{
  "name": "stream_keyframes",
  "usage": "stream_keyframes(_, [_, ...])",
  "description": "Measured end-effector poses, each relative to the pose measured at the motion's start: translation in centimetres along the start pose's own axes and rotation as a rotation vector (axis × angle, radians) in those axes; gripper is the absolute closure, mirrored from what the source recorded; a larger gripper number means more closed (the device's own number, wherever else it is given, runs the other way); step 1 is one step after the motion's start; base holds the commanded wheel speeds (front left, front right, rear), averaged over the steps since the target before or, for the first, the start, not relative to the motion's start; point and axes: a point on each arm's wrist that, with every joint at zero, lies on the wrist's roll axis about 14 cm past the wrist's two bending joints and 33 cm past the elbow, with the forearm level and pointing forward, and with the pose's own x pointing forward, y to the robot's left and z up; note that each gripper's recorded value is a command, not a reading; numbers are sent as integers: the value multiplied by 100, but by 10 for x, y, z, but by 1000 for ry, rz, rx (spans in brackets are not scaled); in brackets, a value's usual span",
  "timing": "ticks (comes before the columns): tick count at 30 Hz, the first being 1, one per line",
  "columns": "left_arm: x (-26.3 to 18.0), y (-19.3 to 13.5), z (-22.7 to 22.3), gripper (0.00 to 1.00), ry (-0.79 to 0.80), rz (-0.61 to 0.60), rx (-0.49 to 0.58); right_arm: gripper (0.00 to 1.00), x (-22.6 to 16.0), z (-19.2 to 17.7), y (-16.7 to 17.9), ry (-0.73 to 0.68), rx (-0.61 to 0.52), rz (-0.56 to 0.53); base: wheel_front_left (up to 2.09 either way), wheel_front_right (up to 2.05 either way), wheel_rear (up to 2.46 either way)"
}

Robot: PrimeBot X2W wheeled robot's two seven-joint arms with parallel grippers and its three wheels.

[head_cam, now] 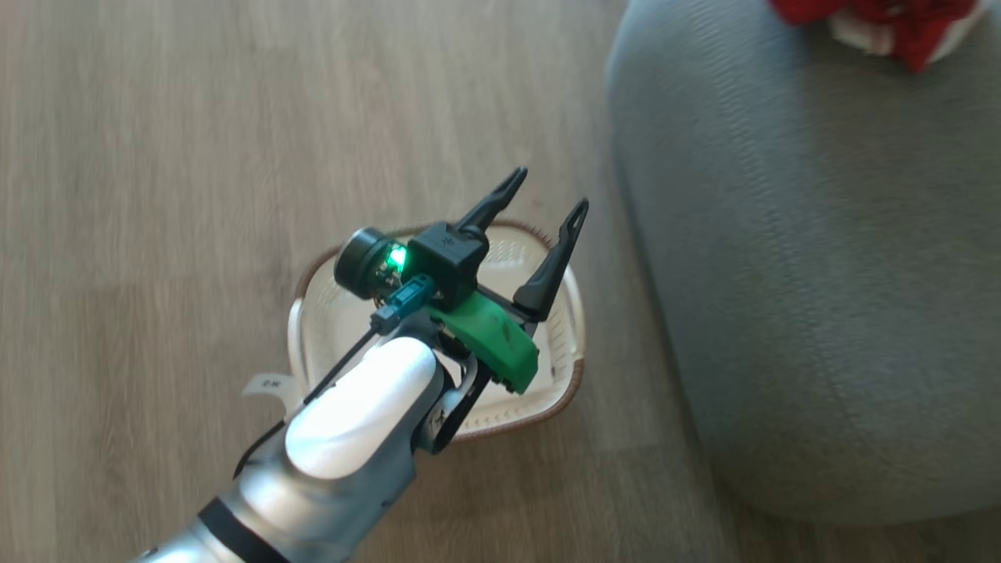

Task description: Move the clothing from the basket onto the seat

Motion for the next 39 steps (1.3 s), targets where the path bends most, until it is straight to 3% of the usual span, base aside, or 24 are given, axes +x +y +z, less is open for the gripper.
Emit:
stream_keyframes(8, [-1, 40, -33, 0, 52, 68, -29, 100, 9, -86, 48, 125, -33, 25, 0, 0, 0])
stream_keyframes(12, [-3, 48, -46, 0, 74, 86, -34, 100, -42, -172, 89, 337, -5, 89, 0, 0, 0])
stream_keyframes(15, [-3, 50, -50, 0, 83, 85, -33, 100, -85, -216, 98, 472, 1, 107, 0, 0, 0])
stream_keyframes(25, [3, 47, -56, 0, 94, 68, -36, 100, -107, -230, 88, 529, 15, 71, 0, 0, 0])
stream_keyframes(26, [3, 46, -56, 0, 95, 66, -36, 93, -107, -231, 87, 531, 9, 71, 0, 0, 0])
stream_keyframes(28, [4, 46, -56, 0, 94, 63, -35, 56, -109, -231, 84, 536, 12, 62, 0, 0, 0])
stream_keyframes(30, [4, 45, -56, 0, 93, 63, -33, 11, -111, -231, 81, 539, 16, 54, 0, 0, 0])
stream_keyframes(31, [4, 45, -55, 0, 93, 63, -31, 0, -111, -231, 82, 538, 20, 53, 0, 0, 0])
stream_keyframes(39, [3, 42, -41, 0, 69, 66, -19, 0, -132, -225, 91, 555, 71, 68, 0, 0, 0])
